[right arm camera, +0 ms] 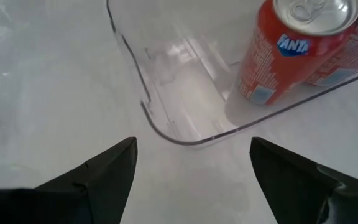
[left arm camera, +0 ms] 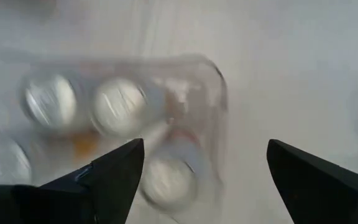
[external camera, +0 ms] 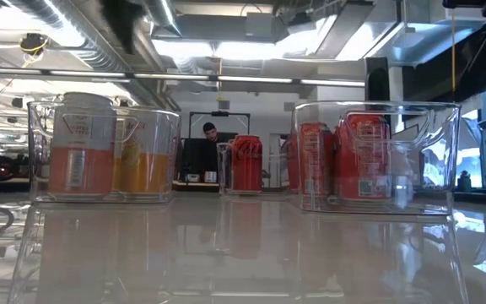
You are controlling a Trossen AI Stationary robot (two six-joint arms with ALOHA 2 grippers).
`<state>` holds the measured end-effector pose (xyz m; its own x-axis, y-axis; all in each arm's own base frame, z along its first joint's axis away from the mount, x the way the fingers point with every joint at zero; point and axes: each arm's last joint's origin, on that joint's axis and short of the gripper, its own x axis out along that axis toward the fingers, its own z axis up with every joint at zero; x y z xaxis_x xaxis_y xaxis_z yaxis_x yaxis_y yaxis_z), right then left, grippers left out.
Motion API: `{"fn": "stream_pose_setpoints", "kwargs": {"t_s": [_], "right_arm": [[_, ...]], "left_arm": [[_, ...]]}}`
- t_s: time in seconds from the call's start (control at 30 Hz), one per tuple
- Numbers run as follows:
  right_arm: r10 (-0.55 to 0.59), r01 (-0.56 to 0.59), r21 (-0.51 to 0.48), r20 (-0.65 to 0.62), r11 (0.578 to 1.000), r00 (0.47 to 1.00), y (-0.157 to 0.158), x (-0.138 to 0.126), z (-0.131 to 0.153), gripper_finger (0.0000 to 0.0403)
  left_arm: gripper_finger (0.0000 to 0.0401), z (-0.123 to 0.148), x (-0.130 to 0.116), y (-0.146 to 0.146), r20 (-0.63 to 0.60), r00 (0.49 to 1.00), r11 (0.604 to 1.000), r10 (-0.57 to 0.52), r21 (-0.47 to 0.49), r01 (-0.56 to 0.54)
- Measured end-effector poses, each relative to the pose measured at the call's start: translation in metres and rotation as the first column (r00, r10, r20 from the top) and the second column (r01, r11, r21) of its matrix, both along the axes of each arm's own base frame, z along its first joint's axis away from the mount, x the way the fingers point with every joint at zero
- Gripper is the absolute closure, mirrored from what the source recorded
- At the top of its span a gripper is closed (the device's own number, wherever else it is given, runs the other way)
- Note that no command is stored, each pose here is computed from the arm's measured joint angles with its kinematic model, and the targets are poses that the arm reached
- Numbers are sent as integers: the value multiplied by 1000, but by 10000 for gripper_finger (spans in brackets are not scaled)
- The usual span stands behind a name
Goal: Sort soda cans
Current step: Put the red soda can into the right transparent bin
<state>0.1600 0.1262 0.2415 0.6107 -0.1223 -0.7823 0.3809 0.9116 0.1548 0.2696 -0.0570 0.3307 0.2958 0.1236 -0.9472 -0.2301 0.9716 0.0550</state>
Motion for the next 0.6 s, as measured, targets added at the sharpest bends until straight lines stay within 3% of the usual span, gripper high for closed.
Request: {"fn": "stream_pose_setpoints", "kwargs": {"t_s": [0.2, 0.6], "right_arm": [[-9, 9, -22, 5, 1000, 1000, -1, 0, 0, 94], [-45, 45, -10, 10, 999, 999, -2, -1, 0, 94]], "left_arm": [[75, 2, -51, -45, 48, 990, 986, 134, -106, -128], [75, -16, -114, -122, -66, 950, 911, 304, -271, -310]]}}
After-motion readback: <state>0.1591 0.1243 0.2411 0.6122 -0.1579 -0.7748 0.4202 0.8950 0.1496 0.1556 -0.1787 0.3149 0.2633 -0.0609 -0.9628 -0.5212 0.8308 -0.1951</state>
